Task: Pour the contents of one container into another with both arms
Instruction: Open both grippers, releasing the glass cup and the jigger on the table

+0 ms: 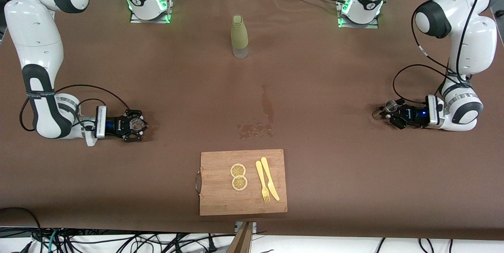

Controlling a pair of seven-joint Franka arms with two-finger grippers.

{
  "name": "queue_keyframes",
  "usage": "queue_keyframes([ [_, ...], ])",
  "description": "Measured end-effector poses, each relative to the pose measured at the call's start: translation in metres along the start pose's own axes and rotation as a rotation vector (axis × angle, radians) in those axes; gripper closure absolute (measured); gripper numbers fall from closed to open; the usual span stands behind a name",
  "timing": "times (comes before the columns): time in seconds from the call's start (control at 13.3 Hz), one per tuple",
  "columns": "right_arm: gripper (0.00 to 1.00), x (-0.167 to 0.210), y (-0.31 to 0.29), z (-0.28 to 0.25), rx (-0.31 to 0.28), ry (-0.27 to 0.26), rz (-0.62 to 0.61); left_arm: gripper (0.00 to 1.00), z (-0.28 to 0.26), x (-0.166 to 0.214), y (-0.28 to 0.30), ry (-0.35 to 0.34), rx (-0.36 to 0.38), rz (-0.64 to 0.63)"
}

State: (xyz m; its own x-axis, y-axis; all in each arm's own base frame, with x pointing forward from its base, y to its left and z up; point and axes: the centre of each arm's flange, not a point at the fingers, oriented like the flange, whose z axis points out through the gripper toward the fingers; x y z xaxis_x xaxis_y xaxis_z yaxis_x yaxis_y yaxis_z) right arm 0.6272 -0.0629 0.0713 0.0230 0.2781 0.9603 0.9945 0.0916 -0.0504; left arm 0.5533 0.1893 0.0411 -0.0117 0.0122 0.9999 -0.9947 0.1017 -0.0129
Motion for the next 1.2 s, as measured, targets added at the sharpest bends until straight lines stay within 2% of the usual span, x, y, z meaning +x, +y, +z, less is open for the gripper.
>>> queue_keyframes([
  [0.3, 0.33, -0.009, -0.003, -0.001, -0.011, 0.002, -0.005, 0.79, -0.001, -0.001, 0.001, -0.002, 0.001, -0.003],
  [0.45, 0.08, -0.01, -0.003, -0.007, -0.02, 0.001, -0.004, 0.74, -0.005, -0.001, 0.003, -0.01, 0.004, -0.006],
  [0.53, 0.01, -0.012, -0.004, -0.013, -0.028, -0.001, -0.002, 0.65, -0.008, -0.001, 0.004, -0.017, 0.007, -0.008],
  [0.83, 0.0, -0.021, -0.02, -0.053, -0.036, -0.015, 0.067, 0.23, -0.031, 0.003, 0.012, -0.072, 0.023, -0.04],
  [0.98, 0.0, -0.014, -0.028, -0.081, -0.018, -0.041, 0.136, 0.04, -0.052, 0.011, 0.016, -0.139, 0.011, -0.096],
  [1.05, 0.0, -0.005, -0.03, -0.096, -0.008, -0.062, 0.183, 0.0, -0.064, 0.021, 0.013, -0.185, 0.011, -0.135],
  [1.2, 0.0, 0.023, -0.031, -0.126, -0.004, -0.125, 0.289, 0.0, -0.089, 0.055, 0.003, -0.292, 0.019, -0.265],
])
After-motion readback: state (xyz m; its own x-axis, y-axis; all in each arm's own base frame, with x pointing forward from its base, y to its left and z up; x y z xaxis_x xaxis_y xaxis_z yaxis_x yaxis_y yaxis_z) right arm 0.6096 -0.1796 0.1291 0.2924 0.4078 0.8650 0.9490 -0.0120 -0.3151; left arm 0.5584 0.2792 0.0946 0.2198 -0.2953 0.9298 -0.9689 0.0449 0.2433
